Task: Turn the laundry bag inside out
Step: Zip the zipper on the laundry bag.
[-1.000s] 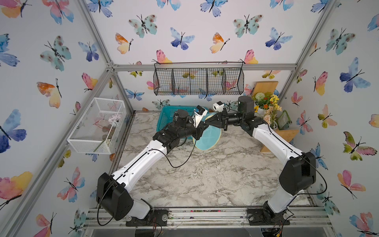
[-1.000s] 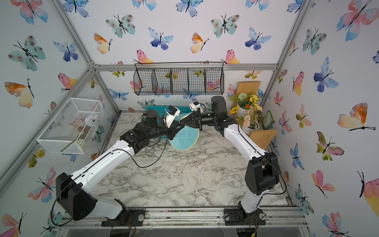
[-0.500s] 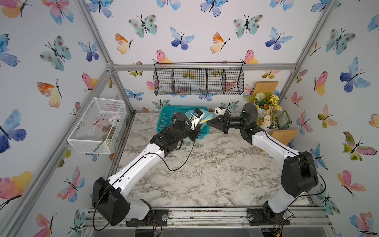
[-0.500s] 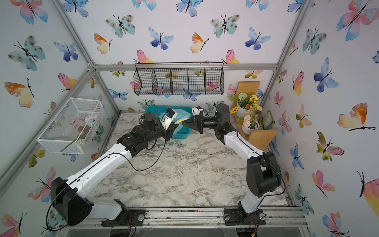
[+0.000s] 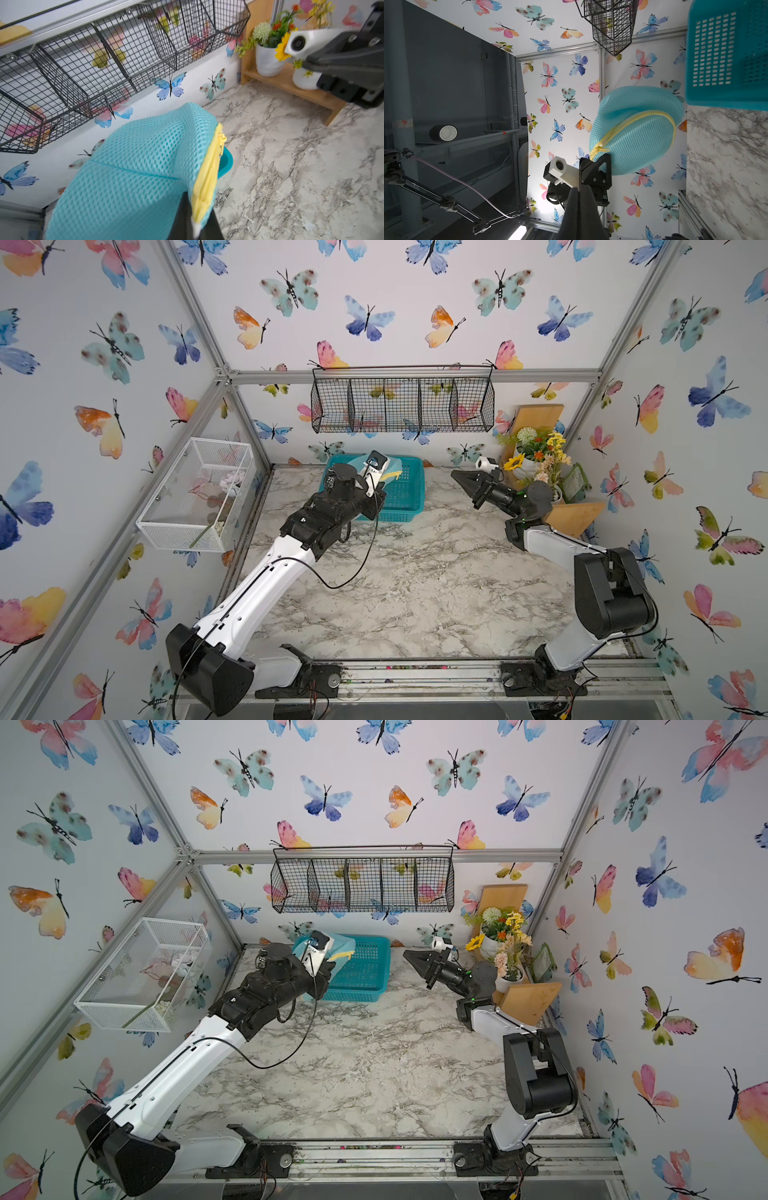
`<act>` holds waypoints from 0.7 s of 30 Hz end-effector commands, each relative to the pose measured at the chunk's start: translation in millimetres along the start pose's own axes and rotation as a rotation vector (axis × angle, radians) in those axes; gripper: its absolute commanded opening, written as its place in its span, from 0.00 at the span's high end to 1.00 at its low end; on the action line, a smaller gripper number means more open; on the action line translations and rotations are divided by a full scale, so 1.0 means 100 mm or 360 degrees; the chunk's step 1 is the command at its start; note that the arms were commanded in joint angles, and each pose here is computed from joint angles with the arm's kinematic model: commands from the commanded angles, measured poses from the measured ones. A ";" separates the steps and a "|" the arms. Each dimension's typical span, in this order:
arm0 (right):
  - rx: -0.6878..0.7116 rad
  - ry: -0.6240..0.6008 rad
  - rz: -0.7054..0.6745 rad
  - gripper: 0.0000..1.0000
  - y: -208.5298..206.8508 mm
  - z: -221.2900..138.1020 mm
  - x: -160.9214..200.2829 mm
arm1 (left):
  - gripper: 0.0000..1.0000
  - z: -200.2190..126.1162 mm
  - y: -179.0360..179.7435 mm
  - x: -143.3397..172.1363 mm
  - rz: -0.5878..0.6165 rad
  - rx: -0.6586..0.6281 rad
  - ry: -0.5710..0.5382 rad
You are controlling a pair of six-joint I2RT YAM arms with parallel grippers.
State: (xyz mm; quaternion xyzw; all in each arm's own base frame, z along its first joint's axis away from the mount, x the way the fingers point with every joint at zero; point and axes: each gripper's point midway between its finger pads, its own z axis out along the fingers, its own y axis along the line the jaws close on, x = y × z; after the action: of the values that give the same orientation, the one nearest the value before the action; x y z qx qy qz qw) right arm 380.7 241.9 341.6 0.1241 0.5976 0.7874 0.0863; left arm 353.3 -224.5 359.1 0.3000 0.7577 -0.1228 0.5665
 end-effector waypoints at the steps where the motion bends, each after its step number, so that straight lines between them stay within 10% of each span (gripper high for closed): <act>1: 0.0005 0.0104 0.0121 0.98 0.17 0.13 0.04 | 1.00 -0.23 -0.15 -0.36 -0.0128 0.0169 -0.0141; 8: 0.0614 0.0332 -0.0693 0.66 0.31 0.51 0.07 | 1.00 -0.20 -0.15 -0.43 -0.0254 0.0272 -0.0142; 21: 0.0527 0.0359 -0.0725 0.59 0.13 0.71 0.37 | 1.00 0.10 -0.29 -0.64 -0.0874 0.0565 -0.0163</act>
State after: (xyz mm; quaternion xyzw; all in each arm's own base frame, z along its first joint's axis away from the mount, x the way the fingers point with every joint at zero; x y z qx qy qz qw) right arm 365.7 313.8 366.9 -0.0724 0.7422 0.6518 0.1383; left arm 360.7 -260.3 386.9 0.2022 0.7721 -0.3347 0.5010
